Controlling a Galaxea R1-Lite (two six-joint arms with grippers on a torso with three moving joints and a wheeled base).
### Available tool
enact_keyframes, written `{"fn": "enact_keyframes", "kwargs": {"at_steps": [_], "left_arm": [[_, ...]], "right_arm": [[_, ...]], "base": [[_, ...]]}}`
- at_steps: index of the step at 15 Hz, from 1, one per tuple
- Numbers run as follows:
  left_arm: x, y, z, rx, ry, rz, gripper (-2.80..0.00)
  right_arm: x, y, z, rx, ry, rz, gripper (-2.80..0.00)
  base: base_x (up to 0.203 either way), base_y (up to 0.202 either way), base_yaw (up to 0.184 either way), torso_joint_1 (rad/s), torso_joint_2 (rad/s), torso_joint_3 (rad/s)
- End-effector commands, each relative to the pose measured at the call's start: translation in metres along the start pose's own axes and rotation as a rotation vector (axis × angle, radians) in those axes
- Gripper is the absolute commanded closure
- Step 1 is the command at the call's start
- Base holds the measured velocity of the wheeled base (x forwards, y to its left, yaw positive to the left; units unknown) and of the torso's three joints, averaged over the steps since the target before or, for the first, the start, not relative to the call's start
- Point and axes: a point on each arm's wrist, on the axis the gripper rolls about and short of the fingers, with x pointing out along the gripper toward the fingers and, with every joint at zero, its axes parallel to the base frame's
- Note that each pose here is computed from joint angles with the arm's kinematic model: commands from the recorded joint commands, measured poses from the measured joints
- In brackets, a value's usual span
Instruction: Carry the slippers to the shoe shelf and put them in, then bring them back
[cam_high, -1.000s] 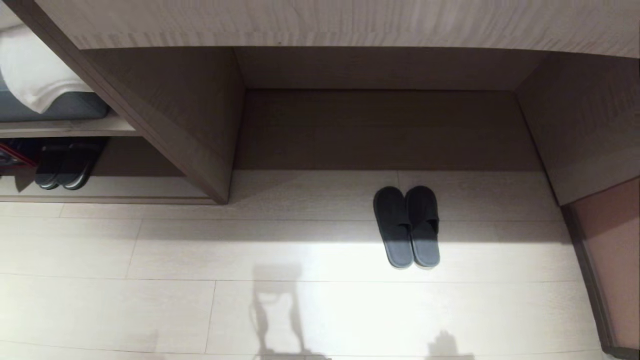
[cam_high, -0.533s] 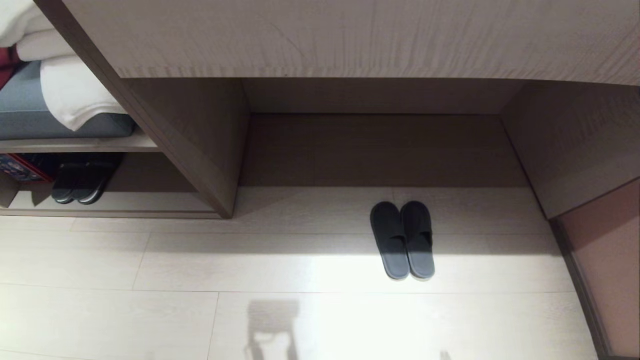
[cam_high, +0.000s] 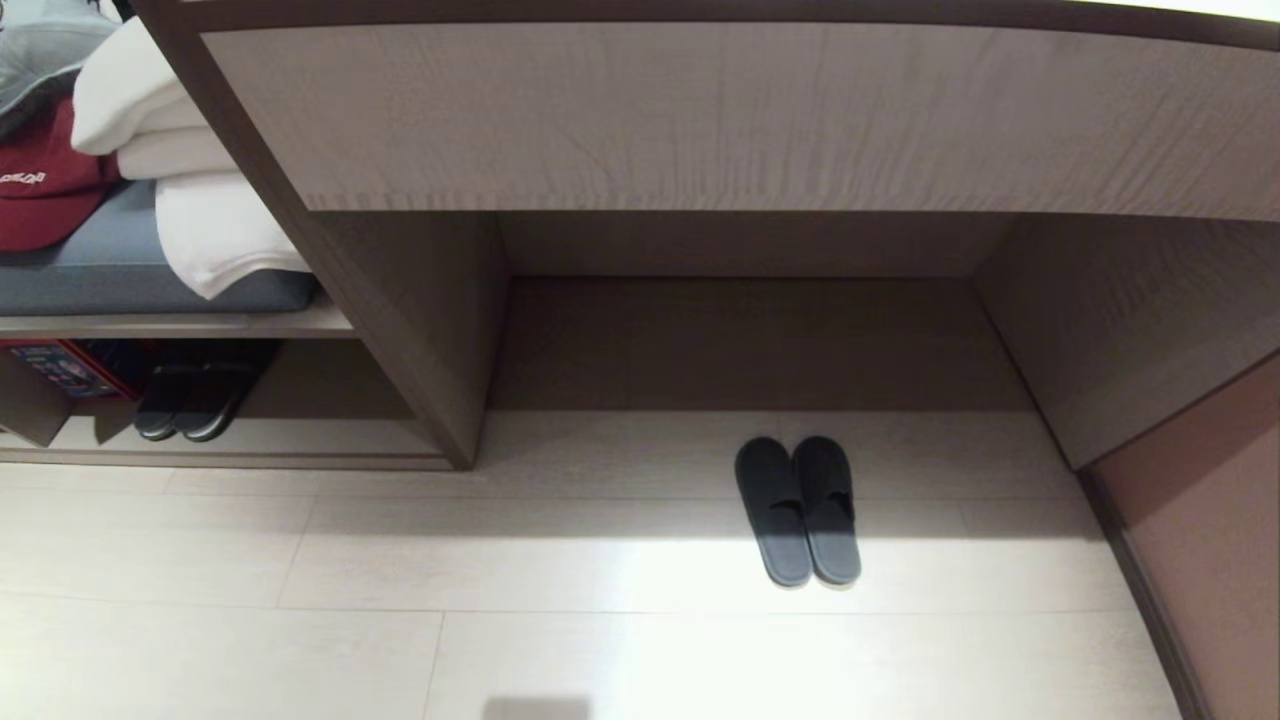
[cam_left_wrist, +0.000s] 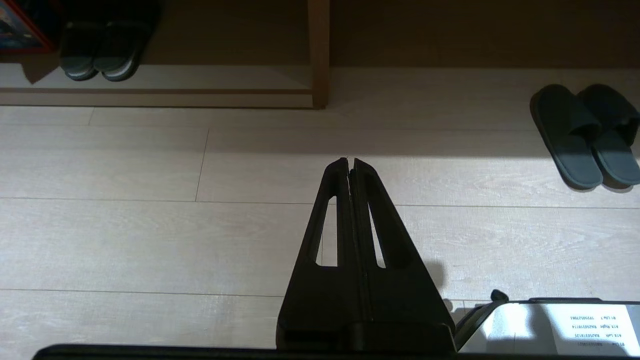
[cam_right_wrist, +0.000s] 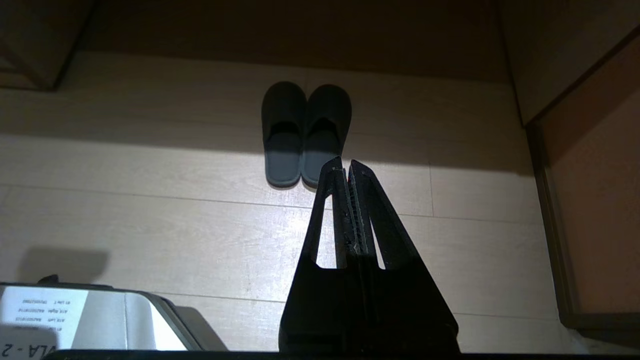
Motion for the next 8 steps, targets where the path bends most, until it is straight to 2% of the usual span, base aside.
{"fn": "enact_keyframes", "kwargs": {"at_steps": [1,8], "left_arm": [[0.0002,0.0000,-0.0003,0.000,0.002,0.000,0.00],[0.0002,0.0000,-0.0003,0.000,0.002,0.000,0.00]], "right_arm": [[0.0001,0.0000,-0.0004,0.000,0.001,0.000,0.00],[0.0001,0.0000,-0.0004,-0.002,0.001,0.000,0.00]], "base": [[0.000,0.000,0.000,0.009,0.00,0.195],[0.000,0.000,0.000,0.003,0.00,0.201]]}}
